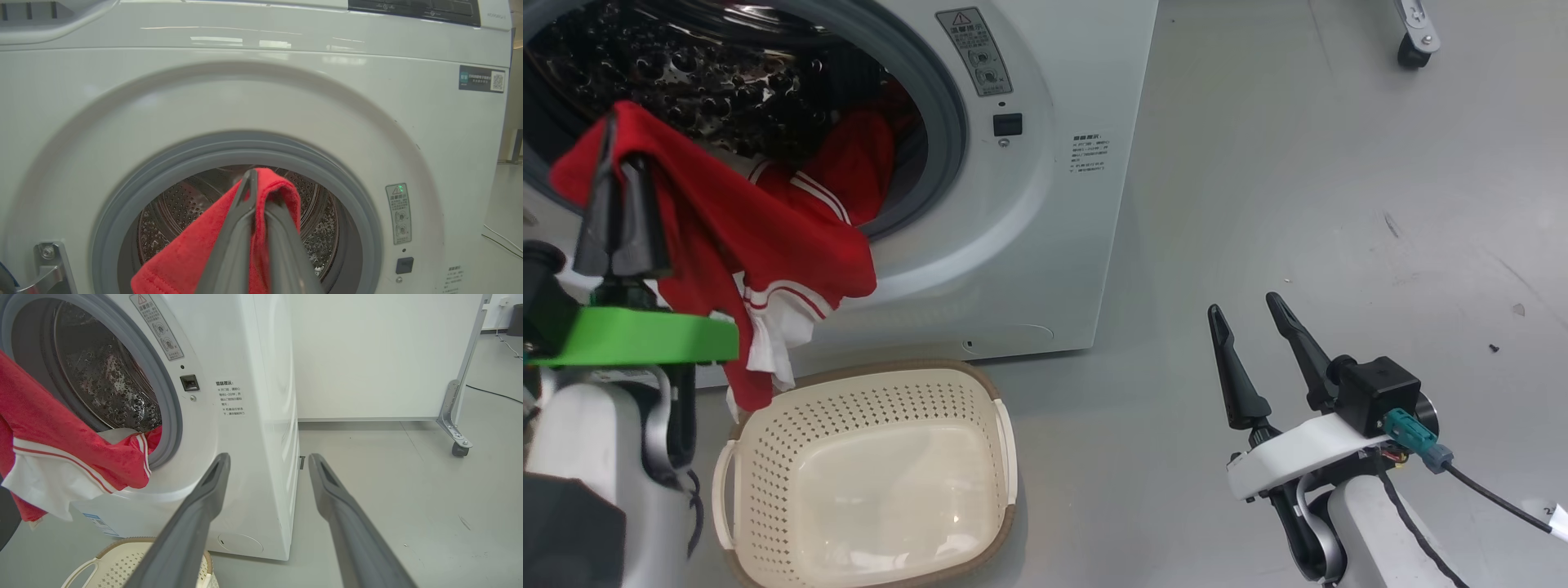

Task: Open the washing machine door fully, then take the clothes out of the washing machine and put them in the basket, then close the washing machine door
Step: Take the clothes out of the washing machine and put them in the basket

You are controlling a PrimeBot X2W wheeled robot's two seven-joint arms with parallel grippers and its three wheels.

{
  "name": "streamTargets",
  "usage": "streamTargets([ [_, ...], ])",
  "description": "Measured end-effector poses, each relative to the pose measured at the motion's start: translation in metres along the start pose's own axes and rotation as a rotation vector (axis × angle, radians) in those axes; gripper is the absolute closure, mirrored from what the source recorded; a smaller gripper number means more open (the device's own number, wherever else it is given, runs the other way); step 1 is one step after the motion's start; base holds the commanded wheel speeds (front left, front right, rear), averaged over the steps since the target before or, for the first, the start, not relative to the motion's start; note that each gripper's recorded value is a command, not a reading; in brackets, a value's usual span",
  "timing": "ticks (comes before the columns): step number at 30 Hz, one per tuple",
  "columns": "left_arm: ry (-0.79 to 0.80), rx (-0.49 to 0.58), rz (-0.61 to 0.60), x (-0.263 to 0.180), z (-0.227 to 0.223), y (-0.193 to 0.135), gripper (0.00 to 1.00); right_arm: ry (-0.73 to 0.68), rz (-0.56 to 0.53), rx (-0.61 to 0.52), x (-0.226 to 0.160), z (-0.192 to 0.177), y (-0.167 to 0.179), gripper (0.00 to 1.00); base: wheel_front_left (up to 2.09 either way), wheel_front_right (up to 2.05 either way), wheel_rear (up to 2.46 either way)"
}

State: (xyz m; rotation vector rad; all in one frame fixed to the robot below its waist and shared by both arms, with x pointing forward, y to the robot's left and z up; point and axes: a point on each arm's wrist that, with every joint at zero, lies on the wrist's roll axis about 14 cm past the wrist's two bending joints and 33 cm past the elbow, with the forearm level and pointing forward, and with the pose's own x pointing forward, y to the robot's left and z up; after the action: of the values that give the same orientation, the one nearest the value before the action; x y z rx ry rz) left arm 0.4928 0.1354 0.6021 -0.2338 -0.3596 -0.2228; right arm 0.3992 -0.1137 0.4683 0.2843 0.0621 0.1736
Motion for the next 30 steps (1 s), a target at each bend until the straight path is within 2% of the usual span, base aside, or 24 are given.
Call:
streamTargets([
  [5,0.143,-0.017,-0.026,-0.023,-0.042,-0.009,1.00,0.005,0.002,0.002,0.001,-0.002,0.000,0.00,0.00,0.00,0.00],
  [14,0.519,-0.044,-0.075,-0.083,-0.133,-0.027,1.00,0.030,0.000,0.008,0.003,-0.011,-0.001,0.00,0.00,0.00,0.00],
  [30,0.971,-0.070,-0.121,-0.166,-0.230,-0.035,1.00,0.074,-0.018,0.013,0.012,-0.028,-0.010,0.00,0.00,0.00,0.00],
])
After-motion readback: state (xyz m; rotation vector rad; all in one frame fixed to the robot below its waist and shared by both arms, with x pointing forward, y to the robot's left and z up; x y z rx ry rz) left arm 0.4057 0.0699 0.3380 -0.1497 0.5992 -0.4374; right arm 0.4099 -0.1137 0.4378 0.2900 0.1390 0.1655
